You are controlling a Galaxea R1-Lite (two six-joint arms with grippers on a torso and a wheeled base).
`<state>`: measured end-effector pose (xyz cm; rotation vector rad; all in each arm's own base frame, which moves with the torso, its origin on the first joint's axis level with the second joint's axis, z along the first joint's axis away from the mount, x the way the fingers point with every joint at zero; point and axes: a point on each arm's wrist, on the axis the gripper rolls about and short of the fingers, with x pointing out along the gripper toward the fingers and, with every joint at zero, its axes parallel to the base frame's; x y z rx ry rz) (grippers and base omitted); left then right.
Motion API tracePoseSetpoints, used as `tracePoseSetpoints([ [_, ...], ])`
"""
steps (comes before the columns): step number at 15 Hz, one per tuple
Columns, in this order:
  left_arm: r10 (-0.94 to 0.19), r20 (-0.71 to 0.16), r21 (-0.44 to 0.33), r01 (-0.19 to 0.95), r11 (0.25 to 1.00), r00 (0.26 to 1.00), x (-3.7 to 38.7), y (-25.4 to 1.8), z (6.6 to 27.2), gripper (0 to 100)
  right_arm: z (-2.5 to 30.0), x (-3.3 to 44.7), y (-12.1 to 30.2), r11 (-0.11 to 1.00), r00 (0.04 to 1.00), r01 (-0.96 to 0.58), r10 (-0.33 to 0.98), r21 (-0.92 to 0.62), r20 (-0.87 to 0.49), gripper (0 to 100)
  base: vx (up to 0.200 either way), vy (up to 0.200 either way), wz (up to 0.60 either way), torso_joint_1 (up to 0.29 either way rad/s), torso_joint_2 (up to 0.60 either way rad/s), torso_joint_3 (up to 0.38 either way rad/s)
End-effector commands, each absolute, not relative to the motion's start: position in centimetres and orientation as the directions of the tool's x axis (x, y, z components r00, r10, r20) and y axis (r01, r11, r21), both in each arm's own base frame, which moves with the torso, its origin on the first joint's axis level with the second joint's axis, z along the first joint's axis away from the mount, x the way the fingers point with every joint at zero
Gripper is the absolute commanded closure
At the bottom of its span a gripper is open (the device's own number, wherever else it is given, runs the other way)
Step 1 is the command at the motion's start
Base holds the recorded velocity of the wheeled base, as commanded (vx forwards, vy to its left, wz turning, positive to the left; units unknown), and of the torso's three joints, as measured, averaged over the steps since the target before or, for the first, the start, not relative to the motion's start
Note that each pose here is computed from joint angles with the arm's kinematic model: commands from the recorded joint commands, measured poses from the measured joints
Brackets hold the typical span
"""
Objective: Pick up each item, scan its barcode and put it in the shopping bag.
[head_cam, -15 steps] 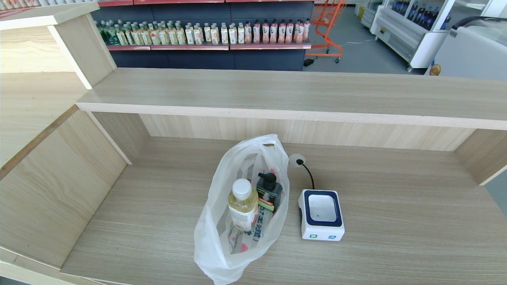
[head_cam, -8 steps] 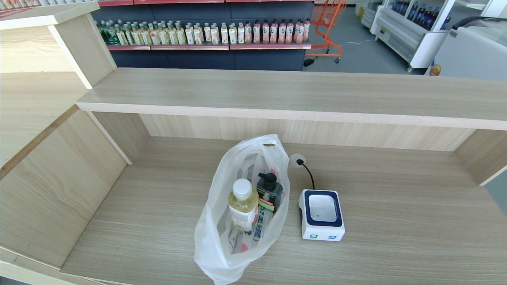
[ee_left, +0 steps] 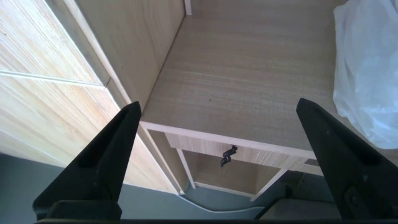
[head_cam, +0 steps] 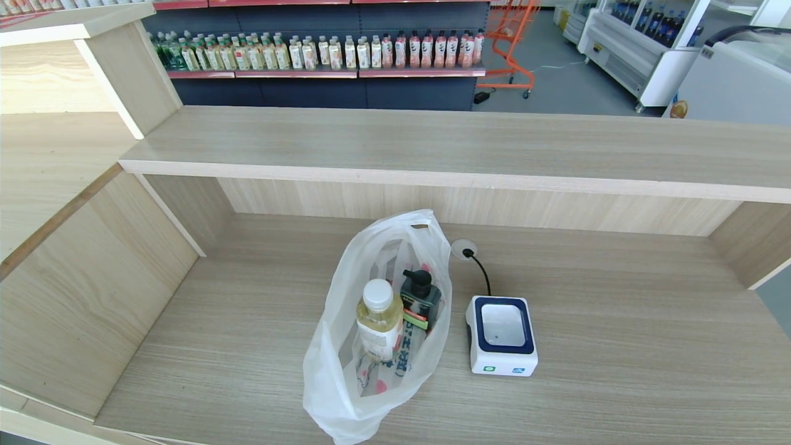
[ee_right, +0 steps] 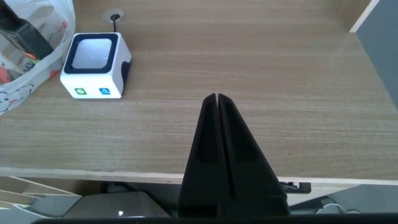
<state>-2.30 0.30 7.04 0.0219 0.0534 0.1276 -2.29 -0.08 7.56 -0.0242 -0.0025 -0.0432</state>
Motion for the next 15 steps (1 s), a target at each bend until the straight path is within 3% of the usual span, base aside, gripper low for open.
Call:
tracePoseSetpoints([
  [1, 0.129, -0.052, 0.025, -0.127, 0.992, 0.990, -2.30, 0.30, 7.03, 0, 7.56, -2.28, -0.08, 0.999, 0.999, 0.043, -0.043, -0.024, 0.002, 100, 0.000, 0.000, 0.00, 0.000, 0.00, 0.000],
  [15, 0.129, -0.052, 0.025, -0.127, 0.992, 0.990, -2.30, 0.30, 7.03, 0, 7.56, -2.28, -0.08, 0.999, 0.999, 0.043, -0.043, -0.024, 0.002, 100, 0.000, 0.000, 0.00, 0.000, 0.00, 0.000],
])
